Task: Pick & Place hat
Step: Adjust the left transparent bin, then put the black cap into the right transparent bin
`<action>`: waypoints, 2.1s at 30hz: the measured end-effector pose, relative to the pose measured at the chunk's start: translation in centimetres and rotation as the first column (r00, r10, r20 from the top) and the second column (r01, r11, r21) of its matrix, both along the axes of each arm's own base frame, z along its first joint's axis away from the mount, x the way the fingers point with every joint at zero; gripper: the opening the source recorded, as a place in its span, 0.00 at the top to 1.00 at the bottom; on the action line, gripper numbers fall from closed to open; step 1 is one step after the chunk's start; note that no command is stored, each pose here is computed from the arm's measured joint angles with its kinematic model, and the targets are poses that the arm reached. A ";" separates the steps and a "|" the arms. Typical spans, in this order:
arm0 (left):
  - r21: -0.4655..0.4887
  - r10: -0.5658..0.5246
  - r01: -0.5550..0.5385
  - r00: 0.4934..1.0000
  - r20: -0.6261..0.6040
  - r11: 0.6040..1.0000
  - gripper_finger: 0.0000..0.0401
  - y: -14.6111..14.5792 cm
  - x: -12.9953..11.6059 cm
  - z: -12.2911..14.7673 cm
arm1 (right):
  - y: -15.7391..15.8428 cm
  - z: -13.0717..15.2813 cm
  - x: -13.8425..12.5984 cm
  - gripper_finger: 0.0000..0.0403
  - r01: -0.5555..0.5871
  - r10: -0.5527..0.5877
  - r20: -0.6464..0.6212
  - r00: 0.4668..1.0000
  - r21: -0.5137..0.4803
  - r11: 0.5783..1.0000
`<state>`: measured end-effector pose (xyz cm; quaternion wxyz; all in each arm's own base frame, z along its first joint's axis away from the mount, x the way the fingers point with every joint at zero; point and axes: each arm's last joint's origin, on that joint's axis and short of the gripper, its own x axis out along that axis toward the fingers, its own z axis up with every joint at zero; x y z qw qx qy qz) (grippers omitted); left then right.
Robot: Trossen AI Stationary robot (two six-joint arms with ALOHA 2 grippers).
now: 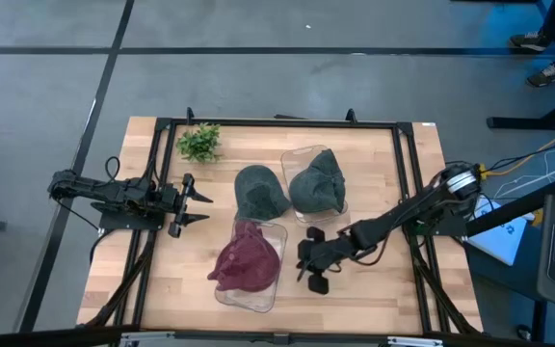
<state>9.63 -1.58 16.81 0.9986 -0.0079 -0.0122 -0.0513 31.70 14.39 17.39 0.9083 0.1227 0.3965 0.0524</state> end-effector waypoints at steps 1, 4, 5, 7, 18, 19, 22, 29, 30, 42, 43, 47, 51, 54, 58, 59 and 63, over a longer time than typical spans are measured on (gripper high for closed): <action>0.000 0.000 0.000 1.000 0.000 1.000 0.48 0.0 0.0 0.0 | 0.2 -0.1 0.4 0.98 -0.013 0.013 0.000 1.000 -0.014 1.000; 0.000 0.000 0.000 1.000 0.000 1.000 0.48 0.0 0.0 0.0 | 0.8 -0.6 1.6 0.98 -0.045 0.044 -0.006 0.999 -0.050 0.998; 0.000 0.000 0.000 1.000 0.000 1.000 0.48 0.0 0.0 0.0 | 0.9 -0.8 2.0 0.98 -0.058 0.058 -0.007 0.998 -0.064 0.996; 0.000 0.000 0.000 1.000 -0.001 1.000 0.49 0.0 0.0 0.0 | 1.3 -0.8 2.8 0.98 -0.082 0.082 -0.001 0.997 -0.088 0.993; 0.000 -0.001 0.001 1.000 -0.004 1.000 0.48 0.0 0.0 0.0 | 2.4 0.3 7.4 0.98 -0.079 0.122 0.127 0.984 -0.299 0.951; 0.001 0.000 0.000 1.000 -0.004 1.000 0.48 0.0 0.0 0.0 | 2.4 0.5 7.8 0.98 -0.076 0.129 0.149 0.980 -0.320 0.944; 0.001 0.000 0.000 1.000 -0.005 1.000 0.49 0.0 0.0 0.0 | 2.7 1.4 9.3 0.98 -0.060 0.158 0.231 0.960 -0.380 0.923; 0.001 0.000 0.000 1.000 -0.004 1.000 0.48 0.0 0.0 0.0 | 2.6 2.9 10.6 0.98 -0.003 0.121 0.328 0.937 -0.339 0.941; 0.001 0.000 0.000 1.000 -0.005 1.000 0.48 0.0 0.0 0.0 | 2.5 2.8 10.5 0.98 -0.002 0.107 0.305 0.946 -0.325 0.946; 0.001 0.000 0.000 1.000 -0.005 1.000 0.48 0.0 0.0 0.0 | 2.0 4.1 5.0 0.98 -0.229 0.243 -0.071 0.968 0.162 0.960; 0.001 0.000 0.000 1.000 -0.004 1.000 0.48 0.0 0.0 0.0 | 2.0 4.1 4.3 0.98 -0.241 0.254 -0.049 0.966 0.185 0.953; 0.001 0.000 0.000 1.000 -0.004 1.000 0.48 0.0 0.0 0.0 | 1.9 3.5 1.4 0.98 -0.287 0.283 0.052 0.958 0.214 0.934; 0.001 0.000 0.000 1.000 -0.004 1.000 0.49 0.0 0.0 0.0 | 0.8 2.6 -1.9 0.98 -0.302 0.282 0.140 0.949 0.155 0.941; 0.001 0.000 0.000 1.000 -0.004 1.000 0.48 0.0 0.0 0.0 | -0.6 1.8 -4.8 0.98 -0.292 0.271 0.179 0.946 0.104 0.951; 0.001 0.000 0.000 1.000 -0.004 1.000 0.48 0.0 0.0 0.0 | -2.1 1.3 -8.1 0.98 -0.298 0.252 0.282 0.926 0.136 0.945; 0.001 0.000 0.000 1.000 -0.005 1.000 0.48 0.0 0.0 0.0 | -2.5 1.1 -8.9 0.98 -0.301 0.249 0.303 0.920 0.139 0.943; 0.001 0.000 0.000 1.000 -0.004 1.000 0.48 0.0 0.0 0.0 | -3.7 0.6 -11.3 0.98 -0.320 0.254 0.378 0.890 0.121 0.940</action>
